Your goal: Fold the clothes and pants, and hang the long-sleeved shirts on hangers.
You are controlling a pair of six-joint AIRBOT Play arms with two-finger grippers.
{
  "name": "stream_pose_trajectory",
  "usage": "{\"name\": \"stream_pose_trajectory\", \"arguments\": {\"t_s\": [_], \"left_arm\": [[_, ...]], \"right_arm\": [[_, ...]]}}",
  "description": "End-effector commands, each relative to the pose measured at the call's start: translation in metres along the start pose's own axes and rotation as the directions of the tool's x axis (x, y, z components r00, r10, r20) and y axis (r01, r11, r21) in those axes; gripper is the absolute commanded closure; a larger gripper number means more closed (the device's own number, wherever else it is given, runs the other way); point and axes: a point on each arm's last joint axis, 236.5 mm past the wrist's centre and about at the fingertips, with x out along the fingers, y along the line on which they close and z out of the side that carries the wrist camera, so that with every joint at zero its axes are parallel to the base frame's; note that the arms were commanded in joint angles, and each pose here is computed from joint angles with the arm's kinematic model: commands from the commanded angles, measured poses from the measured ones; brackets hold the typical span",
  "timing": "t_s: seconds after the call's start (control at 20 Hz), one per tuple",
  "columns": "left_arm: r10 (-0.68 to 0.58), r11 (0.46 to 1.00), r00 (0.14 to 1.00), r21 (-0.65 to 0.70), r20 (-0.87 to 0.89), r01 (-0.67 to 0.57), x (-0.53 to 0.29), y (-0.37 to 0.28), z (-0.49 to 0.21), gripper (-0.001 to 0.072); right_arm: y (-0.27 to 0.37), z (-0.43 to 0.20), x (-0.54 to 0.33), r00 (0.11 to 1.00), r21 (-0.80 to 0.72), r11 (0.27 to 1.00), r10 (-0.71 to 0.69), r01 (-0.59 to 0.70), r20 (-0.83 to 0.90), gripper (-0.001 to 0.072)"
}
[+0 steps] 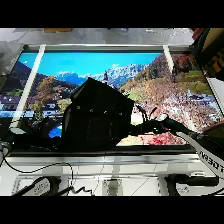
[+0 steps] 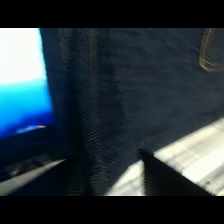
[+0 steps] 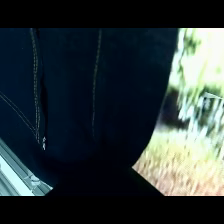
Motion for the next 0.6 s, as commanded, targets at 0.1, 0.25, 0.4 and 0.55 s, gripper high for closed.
{"name": "stream_pose_trajectory", "arguments": {"t_s": [0.1, 0.25, 0.4, 0.55], "left_arm": [[-0.055, 0.998, 0.998, 0.025, 0.026, 0.055, 0.007, -0.012, 0.002, 0.0498], [-0.062, 0.989, 0.998, 0.132, 0.001, 0.061, 0.013, -0.023, 0.0, 0.0679], [-0.161, 0.978, 0.985, 0.148, 0.069, 0.149, 0.012, -0.058, 0.023, 0.0681], [-0.308, 0.93, 0.922, 0.278, 0.235, 0.24, -0.028, -0.117, 0.074, 0.0681]], "right_arm": [[0.005, 0.003, -0.005, 1.0, -0.051, 0.999, 0.001, -0.001, 0.013, 0.0669], [0.013, 0.009, -0.023, 0.998, -0.164, 0.985, -0.039, 0.047, 0.055, 0.0669], [0.04, 0.018, -0.053, 0.99, -0.274, 0.959, -0.035, 0.072, 0.138, 0.0669], [0.091, 0.031, -0.094, 0.965, -0.379, 0.923, 0.041, 0.062, 0.258, 0.0669]]}}
